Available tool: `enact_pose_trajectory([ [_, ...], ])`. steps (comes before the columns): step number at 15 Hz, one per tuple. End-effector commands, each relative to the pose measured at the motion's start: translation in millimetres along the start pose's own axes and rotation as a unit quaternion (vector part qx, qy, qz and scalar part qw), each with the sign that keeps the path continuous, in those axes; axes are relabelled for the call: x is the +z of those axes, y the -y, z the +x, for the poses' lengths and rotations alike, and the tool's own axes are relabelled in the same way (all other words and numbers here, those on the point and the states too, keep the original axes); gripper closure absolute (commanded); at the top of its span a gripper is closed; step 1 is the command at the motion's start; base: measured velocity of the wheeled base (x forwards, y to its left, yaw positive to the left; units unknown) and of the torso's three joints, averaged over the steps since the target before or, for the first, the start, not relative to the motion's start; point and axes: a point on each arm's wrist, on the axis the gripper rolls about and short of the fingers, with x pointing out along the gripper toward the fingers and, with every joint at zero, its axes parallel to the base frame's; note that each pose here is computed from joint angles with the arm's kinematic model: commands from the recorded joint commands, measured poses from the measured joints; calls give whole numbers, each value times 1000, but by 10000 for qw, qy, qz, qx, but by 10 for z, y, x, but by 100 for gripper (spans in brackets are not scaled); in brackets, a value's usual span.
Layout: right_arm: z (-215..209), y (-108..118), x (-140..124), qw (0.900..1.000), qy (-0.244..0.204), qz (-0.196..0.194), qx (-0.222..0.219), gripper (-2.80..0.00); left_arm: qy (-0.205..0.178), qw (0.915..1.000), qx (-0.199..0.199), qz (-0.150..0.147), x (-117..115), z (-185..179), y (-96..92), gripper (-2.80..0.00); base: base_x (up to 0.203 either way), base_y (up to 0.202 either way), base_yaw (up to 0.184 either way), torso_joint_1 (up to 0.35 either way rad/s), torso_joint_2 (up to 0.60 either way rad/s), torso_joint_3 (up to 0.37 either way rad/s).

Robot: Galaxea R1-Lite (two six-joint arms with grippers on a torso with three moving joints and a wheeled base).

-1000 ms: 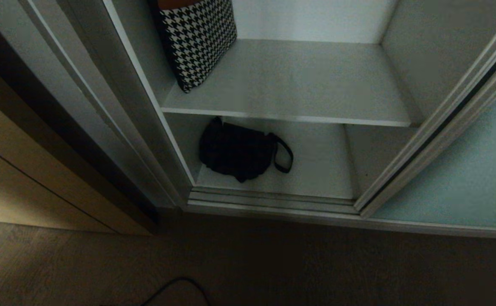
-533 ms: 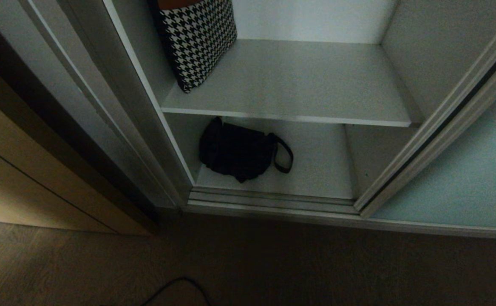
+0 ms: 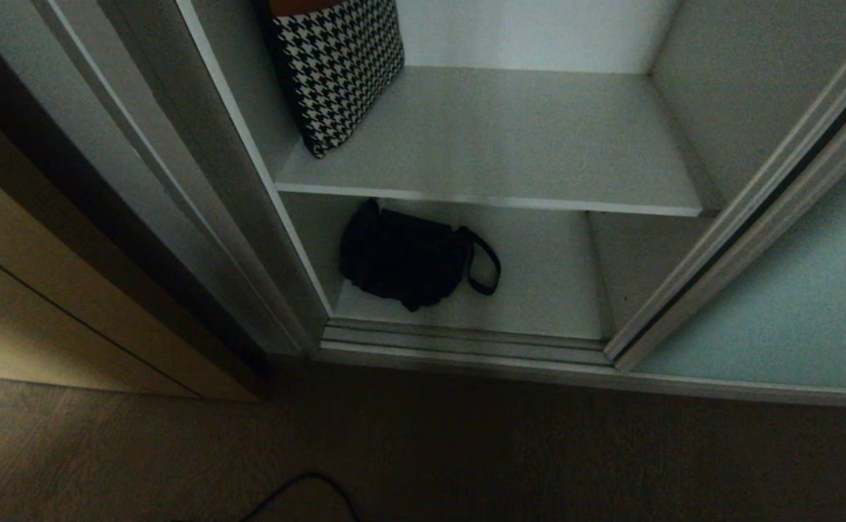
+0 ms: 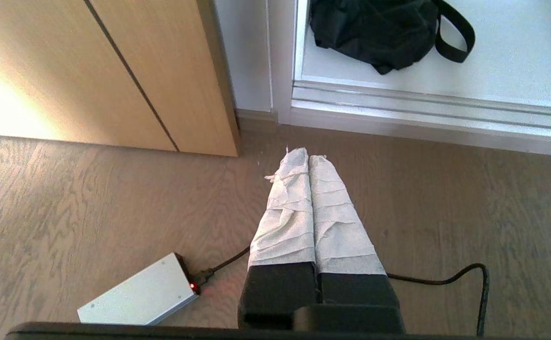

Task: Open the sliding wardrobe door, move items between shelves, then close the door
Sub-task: Close the door

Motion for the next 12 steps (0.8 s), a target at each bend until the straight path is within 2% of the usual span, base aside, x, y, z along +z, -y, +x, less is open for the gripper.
enact_pose_trajectory([
  [1,289,-3,1,9992,-277,299,-15,0,-2,10000,2,-1,2,1,0,0,0,0,0,0,0,0],
  [4,584,-24,63,9991,-67,408,-110,0,-1,10000,2,-1,3,0,0,0,0,0,0,0,0,0],
  [8,836,31,117,9964,312,195,-759,0,-1,10000,2,-1,2,1,0,0,0,0,0,0,0,0],
  [12,976,122,181,9932,494,22,-1050,0,-3,10000,2,-1,1,1,0,0,0,0,0,0,0,0],
])
